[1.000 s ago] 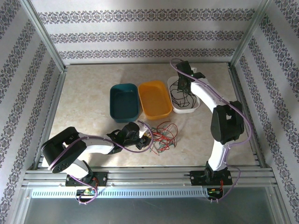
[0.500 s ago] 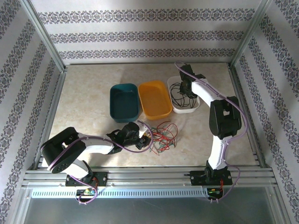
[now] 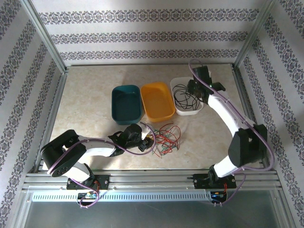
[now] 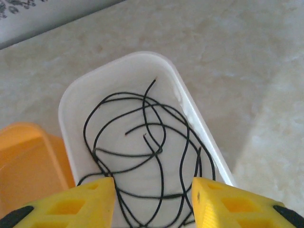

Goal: Untangle the cables

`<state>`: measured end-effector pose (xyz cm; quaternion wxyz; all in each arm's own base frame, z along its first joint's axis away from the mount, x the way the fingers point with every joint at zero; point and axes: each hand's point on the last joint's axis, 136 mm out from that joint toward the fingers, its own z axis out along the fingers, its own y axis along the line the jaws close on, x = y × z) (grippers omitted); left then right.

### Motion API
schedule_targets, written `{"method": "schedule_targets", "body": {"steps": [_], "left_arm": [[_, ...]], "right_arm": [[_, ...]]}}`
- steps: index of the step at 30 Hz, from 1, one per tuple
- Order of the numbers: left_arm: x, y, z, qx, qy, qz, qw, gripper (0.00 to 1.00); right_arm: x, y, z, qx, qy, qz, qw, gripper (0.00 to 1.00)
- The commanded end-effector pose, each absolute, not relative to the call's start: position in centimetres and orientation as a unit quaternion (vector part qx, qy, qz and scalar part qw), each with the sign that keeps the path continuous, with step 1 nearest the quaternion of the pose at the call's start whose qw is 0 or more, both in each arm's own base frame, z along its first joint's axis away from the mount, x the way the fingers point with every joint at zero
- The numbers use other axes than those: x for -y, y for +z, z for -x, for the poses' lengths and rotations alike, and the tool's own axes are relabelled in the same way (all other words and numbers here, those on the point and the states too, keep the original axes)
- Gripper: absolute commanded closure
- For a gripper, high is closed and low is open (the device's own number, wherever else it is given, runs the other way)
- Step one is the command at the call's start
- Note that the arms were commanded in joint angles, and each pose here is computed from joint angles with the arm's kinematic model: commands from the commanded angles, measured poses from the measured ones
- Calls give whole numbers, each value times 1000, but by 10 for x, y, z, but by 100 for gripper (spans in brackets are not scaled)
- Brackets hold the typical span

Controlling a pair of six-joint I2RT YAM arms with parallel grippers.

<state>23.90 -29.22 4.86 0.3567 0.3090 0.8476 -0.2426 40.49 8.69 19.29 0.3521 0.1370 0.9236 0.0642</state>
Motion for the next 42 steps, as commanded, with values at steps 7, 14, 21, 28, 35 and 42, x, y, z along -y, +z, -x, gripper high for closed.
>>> {"method": "schedule_targets", "body": {"steps": [7,14,21,28,35,42], "left_arm": [[296,58,-248,-844,-239,-297,377,63],[300,60,-250,-844,-241,-297,377,64],[300,62,-251,-844,-239,-297,377,64],[299,60,-251,-846,-234,-299,375,64],[304,45,-254,-850,-229,-305,363,64],[317,37,-262,-847,-232,-315,361,74]], "right_arm": [[-216,137,-244,-932,271,144,191,54],[-229,115,-203,-925,286,206,144,53],[-236,84,-198,-934,261,221,107,55],[-230,80,-200,-941,229,221,115,90],[-228,144,-204,-921,260,231,176,93],[-227,215,-215,-890,327,199,247,93]]}}
